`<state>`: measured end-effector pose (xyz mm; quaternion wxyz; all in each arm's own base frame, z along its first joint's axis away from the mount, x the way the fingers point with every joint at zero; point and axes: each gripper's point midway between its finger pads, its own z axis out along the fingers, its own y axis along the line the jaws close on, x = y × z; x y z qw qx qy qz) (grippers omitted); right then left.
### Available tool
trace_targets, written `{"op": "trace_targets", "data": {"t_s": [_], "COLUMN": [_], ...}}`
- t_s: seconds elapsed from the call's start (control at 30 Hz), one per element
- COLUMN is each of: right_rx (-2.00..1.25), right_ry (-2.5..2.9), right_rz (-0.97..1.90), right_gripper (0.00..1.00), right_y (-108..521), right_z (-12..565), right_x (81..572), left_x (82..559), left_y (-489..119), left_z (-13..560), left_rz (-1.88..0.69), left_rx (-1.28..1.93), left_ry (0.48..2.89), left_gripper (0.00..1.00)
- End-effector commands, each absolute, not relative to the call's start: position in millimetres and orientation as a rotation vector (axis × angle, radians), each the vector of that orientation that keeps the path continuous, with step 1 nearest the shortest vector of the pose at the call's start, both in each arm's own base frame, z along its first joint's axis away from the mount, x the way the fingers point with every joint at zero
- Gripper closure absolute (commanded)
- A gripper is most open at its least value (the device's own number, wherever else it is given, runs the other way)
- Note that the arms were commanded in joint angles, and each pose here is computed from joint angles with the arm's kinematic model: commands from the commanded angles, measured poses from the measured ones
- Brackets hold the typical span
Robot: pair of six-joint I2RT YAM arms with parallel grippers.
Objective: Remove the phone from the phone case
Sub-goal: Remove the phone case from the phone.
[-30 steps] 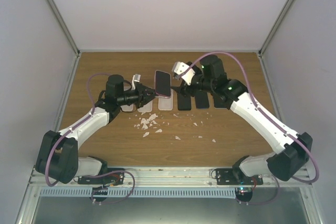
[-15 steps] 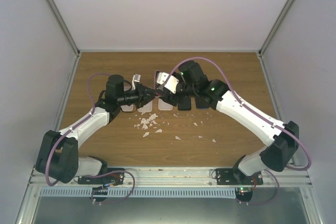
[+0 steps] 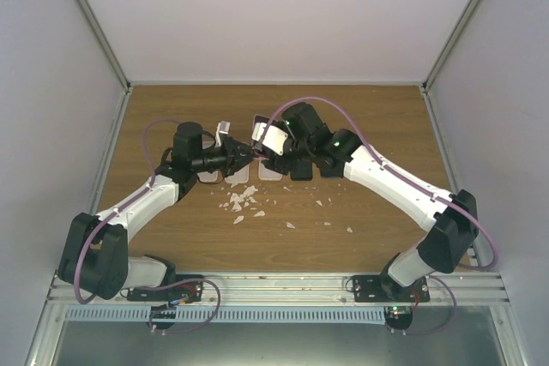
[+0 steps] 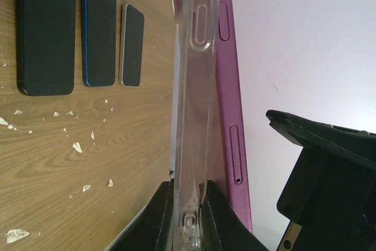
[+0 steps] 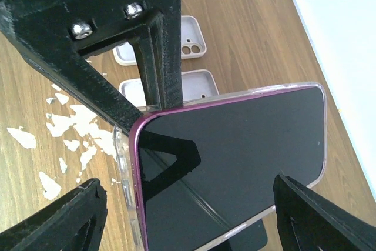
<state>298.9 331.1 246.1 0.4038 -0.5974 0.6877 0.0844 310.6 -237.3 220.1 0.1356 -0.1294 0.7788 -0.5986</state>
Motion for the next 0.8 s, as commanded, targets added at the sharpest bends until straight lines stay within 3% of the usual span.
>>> {"op": "trace_targets", "data": {"t_s": [0.0,0.23,0.77], "right_rx": [-1.500,-1.511,-1.589], "right_ry": [1.710,1.691,1.731], "right_rz": [0.174,0.210,0.162], "right_gripper": [0.23,0.23,0.23], "right_y": [334.2,337.7,334.9], "right_z": [258.6,273.0,239.8], "right_x": [303.7,299.4,301.3], "left_x": [312.3,313.5,312.7], "left_y": [-241.9,-242.4,-248.4], "left_z": [246.2,244.0,253.4], "left_rz": [-1.736,-1.711,-1.717], "left_rx": [-0.227,-0.215,-0.165], "left_ry": [2.161,2.170,2.160], "left_gripper": [1.00,1.00,1.00]}}
